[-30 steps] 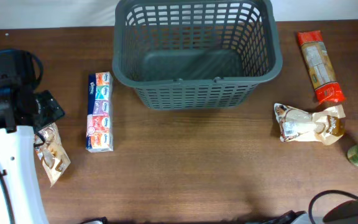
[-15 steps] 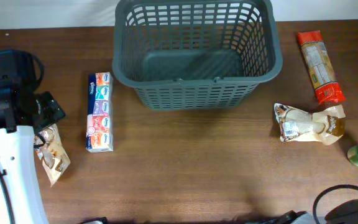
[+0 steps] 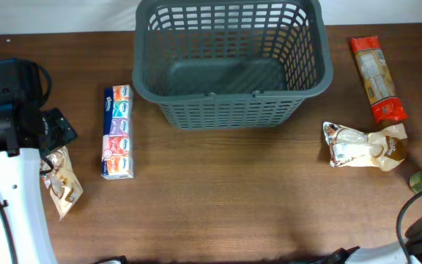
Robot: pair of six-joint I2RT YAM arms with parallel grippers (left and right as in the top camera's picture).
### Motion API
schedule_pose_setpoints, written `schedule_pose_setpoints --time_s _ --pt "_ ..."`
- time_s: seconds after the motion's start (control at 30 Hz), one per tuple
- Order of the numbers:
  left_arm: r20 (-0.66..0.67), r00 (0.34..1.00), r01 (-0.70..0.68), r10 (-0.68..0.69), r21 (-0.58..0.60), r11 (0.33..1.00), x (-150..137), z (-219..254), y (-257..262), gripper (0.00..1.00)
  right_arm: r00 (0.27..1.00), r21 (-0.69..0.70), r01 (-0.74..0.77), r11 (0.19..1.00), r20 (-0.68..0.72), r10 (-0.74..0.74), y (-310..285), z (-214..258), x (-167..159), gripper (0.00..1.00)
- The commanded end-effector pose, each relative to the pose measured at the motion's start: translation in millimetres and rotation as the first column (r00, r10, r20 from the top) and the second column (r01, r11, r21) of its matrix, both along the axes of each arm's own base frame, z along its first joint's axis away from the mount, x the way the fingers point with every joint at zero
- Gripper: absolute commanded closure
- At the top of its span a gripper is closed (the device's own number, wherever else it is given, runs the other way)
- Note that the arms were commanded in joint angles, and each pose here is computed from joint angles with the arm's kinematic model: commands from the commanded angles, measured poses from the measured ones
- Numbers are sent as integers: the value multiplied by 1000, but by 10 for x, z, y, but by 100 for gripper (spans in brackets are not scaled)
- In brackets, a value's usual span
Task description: Pack container
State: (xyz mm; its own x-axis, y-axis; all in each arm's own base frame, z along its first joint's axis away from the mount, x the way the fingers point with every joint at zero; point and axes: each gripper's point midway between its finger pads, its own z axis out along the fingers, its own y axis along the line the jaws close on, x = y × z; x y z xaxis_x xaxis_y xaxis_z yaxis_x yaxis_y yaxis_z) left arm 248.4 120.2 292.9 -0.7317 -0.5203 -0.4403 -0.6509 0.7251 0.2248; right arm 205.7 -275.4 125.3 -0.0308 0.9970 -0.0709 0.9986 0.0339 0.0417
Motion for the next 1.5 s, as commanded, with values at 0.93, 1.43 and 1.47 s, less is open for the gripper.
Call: schedule_pose_setpoints --time_s 0.93,1.43,1.47 --pt "-2 1000 -3 3 -12 1000 1 -17 -5 1 999 -49 -10 999 -45 8 -143 -289 94 1" --pt "-2 1000 -3 3 -12 1000 1 -17 -4 1 999 -2 7 1000 -34 -7 -129 -449 155 1" --pt "-2 1000 -3 3 -12 1000 1 -17 -4 0 999 -2 7 1000 -34 -7 -130 -451 155 1"
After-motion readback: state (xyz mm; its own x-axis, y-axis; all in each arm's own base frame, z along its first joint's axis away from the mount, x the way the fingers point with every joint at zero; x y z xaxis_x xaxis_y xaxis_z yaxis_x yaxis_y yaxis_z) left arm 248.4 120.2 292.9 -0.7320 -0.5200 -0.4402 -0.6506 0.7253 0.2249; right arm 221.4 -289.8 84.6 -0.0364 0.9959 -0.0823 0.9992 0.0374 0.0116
